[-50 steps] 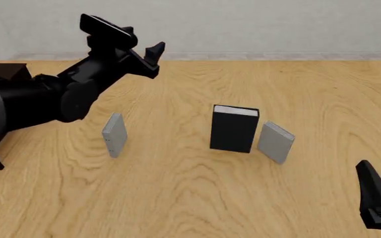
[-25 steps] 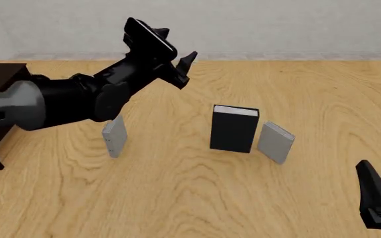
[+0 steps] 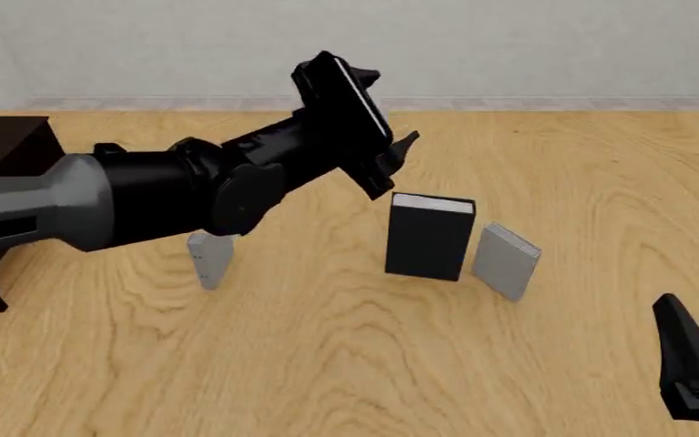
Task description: Pick up the book in the middle and place it on the cabinet shelf.
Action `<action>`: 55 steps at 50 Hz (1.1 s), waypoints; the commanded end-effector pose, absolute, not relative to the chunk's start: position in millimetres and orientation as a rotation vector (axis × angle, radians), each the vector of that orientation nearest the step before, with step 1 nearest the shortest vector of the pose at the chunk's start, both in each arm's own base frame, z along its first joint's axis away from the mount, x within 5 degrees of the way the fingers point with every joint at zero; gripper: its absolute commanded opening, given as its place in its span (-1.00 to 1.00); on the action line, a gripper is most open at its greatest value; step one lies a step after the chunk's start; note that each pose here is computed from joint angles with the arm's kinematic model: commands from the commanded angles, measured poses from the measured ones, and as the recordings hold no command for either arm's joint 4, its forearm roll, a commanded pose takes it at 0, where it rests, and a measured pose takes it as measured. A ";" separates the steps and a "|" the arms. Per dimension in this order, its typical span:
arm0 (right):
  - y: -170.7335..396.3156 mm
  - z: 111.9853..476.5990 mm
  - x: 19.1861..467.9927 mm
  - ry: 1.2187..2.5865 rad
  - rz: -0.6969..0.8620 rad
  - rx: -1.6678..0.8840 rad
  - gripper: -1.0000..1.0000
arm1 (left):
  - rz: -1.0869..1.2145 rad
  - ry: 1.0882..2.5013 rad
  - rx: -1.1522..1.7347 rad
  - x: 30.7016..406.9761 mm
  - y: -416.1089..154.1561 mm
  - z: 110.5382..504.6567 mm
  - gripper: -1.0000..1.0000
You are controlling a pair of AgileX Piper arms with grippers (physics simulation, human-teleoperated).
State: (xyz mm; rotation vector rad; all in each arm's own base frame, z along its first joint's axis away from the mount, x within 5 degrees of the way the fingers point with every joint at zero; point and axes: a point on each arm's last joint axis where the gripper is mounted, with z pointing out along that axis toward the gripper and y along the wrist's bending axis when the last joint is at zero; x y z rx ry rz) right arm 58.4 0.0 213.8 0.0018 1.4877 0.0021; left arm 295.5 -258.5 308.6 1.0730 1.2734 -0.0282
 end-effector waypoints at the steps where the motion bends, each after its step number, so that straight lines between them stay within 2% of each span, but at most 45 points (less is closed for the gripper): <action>1: 0.0 213.8 58.4 1.488 0.002 0.002 1.00 | -0.025 1.243 1.228 278.2 -284.2 304.7 1.00; 13: 0.0 213.8 58.4 1.488 0.002 0.002 1.00 | -0.060 1.260 1.325 265.0 -303.5 305.4 1.00; 33: 0.0 213.8 58.4 1.488 0.002 0.002 1.00 | -0.048 1.295 1.388 279.4 -321.6 292.9 1.00; 55: 0.0 213.8 58.4 1.488 0.002 0.002 1.00 | -0.091 1.333 1.429 274.3 -337.7 276.1 1.00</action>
